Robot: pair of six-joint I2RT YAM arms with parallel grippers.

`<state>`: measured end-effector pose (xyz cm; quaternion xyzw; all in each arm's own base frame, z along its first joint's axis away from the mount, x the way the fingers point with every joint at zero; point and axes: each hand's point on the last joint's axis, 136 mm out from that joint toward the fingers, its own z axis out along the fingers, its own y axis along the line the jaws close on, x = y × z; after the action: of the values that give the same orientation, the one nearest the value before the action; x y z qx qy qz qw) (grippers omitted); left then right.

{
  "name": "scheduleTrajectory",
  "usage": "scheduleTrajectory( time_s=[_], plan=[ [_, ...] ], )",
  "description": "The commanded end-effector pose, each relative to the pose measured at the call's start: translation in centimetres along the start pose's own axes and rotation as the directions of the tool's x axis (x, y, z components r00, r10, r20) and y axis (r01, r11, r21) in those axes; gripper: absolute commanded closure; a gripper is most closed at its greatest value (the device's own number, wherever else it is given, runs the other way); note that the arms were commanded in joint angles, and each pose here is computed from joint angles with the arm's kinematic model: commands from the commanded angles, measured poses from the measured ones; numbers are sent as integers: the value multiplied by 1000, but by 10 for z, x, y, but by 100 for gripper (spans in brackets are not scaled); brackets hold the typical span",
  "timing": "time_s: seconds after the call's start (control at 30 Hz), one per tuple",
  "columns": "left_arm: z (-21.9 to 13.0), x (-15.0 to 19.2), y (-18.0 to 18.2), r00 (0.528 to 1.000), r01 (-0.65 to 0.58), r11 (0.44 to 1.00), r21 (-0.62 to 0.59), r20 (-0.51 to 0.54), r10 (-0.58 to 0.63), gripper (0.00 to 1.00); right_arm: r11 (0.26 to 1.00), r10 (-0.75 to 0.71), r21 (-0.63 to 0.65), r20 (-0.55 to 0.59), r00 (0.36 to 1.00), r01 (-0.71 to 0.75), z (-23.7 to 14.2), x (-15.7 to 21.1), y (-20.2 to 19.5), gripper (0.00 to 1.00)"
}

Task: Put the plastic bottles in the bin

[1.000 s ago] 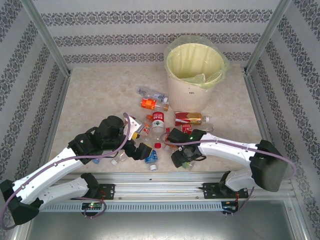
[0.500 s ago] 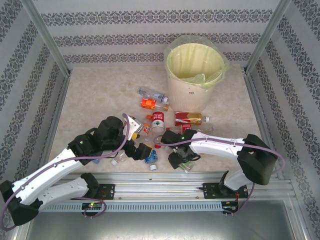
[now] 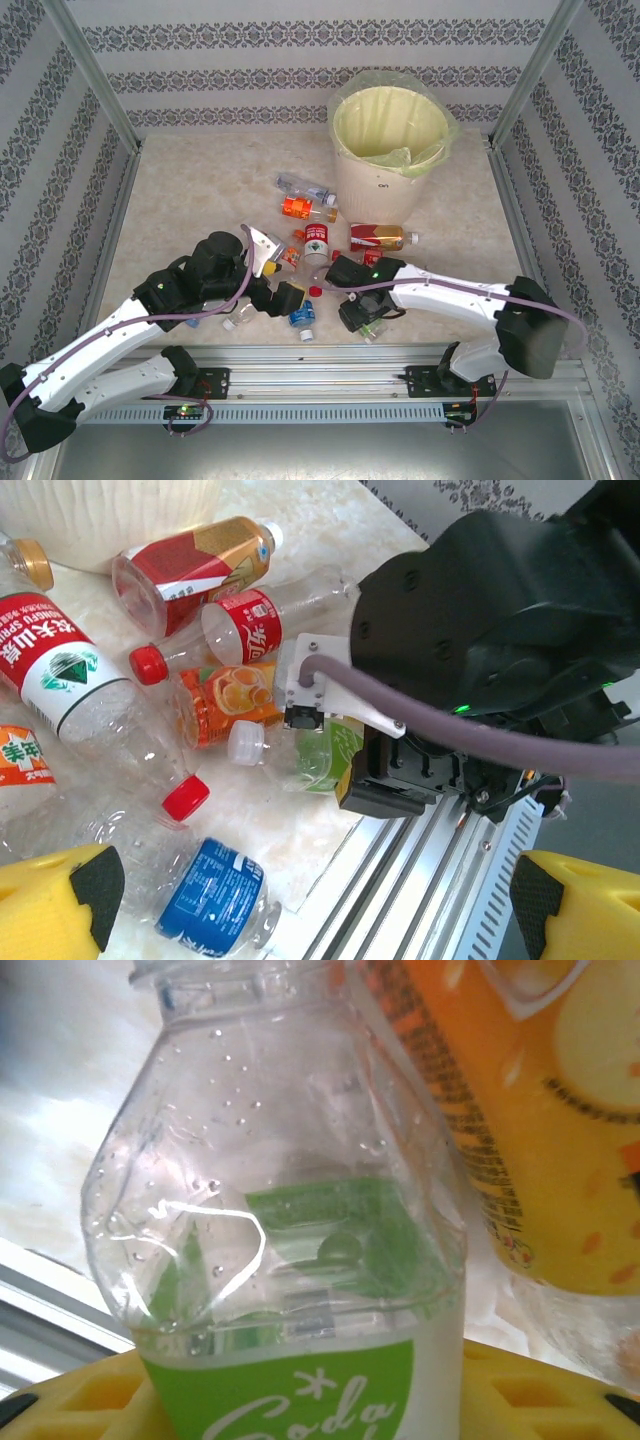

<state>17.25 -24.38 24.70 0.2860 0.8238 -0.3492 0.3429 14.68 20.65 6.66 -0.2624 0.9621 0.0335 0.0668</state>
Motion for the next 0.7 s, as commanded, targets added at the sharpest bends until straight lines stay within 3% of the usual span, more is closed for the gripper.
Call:
scheduleTrajectory(
  time_s=[0.0, 0.33, 0.67],
  plan=[
    [-3, -17, -6, 996, 7, 1000, 17, 88, -8, 0, 998, 18, -56, 91, 996, -13, -29, -16, 5, 46],
    [-22, -62, -12, 956, 25, 999, 23, 290, -31, 0, 970, 126, -238, 306, 944, -52, -110, -64, 6, 46],
    [-53, -118, -35, 884, -26, 997, 67, 467, -8, 0, 946, 193, -325, 564, 803, 1, -222, -137, 1, 46]
  ],
)
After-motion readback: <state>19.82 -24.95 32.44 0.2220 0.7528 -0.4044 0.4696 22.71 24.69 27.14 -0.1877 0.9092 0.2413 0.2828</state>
